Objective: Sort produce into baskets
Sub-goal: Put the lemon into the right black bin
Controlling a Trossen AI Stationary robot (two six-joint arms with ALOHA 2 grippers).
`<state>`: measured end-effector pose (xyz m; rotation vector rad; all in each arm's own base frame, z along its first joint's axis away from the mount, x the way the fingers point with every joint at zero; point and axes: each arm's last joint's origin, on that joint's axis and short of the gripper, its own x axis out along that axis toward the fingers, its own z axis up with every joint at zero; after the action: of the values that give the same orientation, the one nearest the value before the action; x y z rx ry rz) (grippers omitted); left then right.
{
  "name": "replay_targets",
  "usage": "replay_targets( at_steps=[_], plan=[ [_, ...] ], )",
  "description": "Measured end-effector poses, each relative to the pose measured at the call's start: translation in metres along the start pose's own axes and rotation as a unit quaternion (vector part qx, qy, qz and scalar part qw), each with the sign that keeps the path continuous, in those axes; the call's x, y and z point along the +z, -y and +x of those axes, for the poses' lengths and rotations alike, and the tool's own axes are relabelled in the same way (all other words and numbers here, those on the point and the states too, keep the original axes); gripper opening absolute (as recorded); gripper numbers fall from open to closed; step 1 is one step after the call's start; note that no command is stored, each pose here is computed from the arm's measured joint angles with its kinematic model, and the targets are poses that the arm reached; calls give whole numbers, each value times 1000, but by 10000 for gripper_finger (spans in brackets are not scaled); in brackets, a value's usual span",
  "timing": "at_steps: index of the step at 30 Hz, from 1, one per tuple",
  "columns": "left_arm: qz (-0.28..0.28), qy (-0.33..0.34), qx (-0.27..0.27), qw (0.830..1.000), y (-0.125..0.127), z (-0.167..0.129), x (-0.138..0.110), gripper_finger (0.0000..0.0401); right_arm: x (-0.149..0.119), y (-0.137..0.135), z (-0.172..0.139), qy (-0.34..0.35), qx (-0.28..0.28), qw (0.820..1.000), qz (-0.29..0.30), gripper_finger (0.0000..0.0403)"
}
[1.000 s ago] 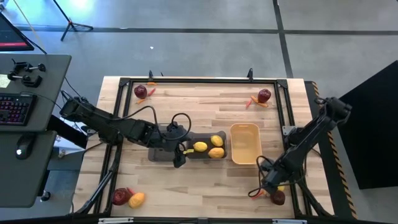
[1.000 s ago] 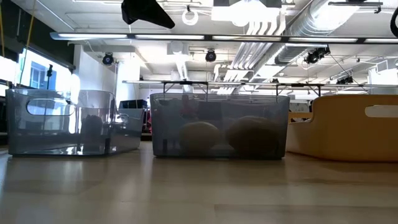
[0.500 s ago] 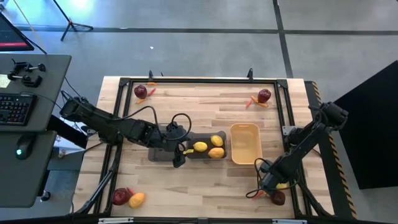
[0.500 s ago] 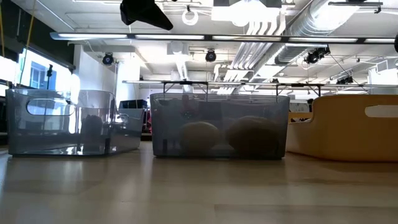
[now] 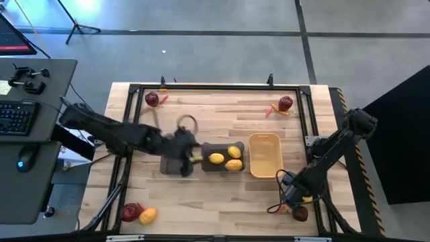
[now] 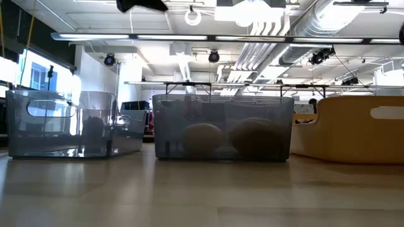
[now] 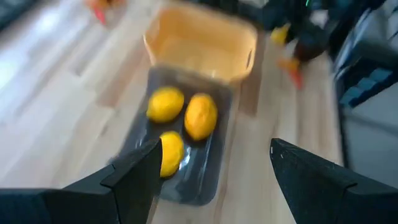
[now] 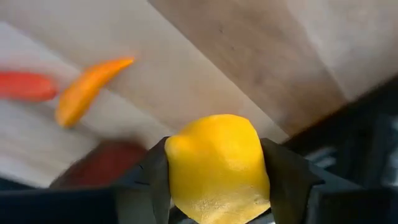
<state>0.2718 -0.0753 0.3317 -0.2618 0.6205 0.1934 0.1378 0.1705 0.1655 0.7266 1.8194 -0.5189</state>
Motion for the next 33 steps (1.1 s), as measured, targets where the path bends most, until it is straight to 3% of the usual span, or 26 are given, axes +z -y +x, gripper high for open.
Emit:
replay_targets(
  at_steps=[5,8,11,16,21,24,26,29,33],
  plan=[
    [-34,89,37,995,-22,-46,16,285,-14,5,-58,102,52,993,-15,187],
    [-52,133,63,988,-32,-67,21,285,-14,4,-92,197,123,973,-6,196],
    [-60,149,68,985,-36,-76,22,285,-1,1,-114,282,158,946,6,197],
    [-60,146,70,985,-35,-74,22,285,47,-23,-130,389,222,893,-37,196],
    [-52,128,77,987,-31,-60,20,285,109,-52,-140,478,252,835,-108,196],
    [-57,117,73,989,-28,-52,19,285,142,-62,-140,504,266,810,-134,196],
    [-66,103,50,991,-26,-51,18,285,159,-63,-138,501,273,810,-135,196],
    [-73,86,2,994,-22,-56,16,285,175,-58,-134,472,282,825,-131,196],
    [-78,82,-6,994,-20,-67,11,285,185,-48,-130,454,252,844,-136,197]
  ],
)
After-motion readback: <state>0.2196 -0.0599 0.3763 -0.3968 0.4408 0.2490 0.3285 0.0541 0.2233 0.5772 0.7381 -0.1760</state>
